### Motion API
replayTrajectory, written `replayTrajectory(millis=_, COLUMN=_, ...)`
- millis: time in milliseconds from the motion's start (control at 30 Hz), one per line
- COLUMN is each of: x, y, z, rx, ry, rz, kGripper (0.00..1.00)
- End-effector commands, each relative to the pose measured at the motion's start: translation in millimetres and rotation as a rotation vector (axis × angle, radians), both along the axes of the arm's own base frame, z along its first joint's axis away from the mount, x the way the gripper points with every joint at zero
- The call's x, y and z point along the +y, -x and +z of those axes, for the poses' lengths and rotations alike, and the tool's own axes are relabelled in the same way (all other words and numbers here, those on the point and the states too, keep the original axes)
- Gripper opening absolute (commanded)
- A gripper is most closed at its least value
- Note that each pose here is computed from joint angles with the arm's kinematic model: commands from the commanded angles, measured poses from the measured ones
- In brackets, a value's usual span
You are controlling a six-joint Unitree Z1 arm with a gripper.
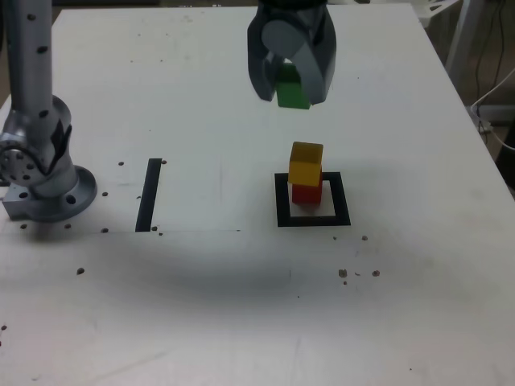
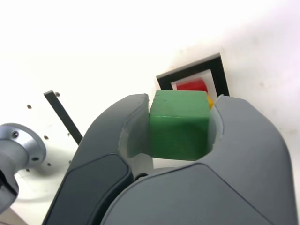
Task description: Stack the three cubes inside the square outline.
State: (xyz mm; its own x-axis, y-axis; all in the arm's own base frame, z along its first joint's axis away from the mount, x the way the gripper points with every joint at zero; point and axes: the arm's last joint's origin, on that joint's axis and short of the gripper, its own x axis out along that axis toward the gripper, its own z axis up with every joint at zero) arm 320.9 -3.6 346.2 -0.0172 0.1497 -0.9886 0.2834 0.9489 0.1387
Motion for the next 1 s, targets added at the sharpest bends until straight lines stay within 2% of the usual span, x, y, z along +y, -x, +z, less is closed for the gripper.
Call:
replayTrajectory(millis=0, x=-12.8, y=4.1, z=1.2, rx=-0.004, ry=0.011, rz=-0.005, kGripper=0.28)
replayTrajectory(millis=167, x=-30.6, y=6.5, z=-5.2, rx=0.007, ry=0.029, rz=0.016, kGripper=0.28)
replayTrajectory(millis=333, x=-34.6, y=3.5, z=-12.9, rx=0.011, ry=0.035, rz=0.044, kGripper=0.28)
replayTrajectory(millis=700, x=-37.6, y=-14.1, z=-33.4, rx=0.017, ry=0.035, rz=0.050, kGripper=0.28)
replayTrajectory(millis=967, x=-37.8, y=-16.3, z=-38.0, rx=0.019, ry=0.032, rz=0.050, kGripper=0.28)
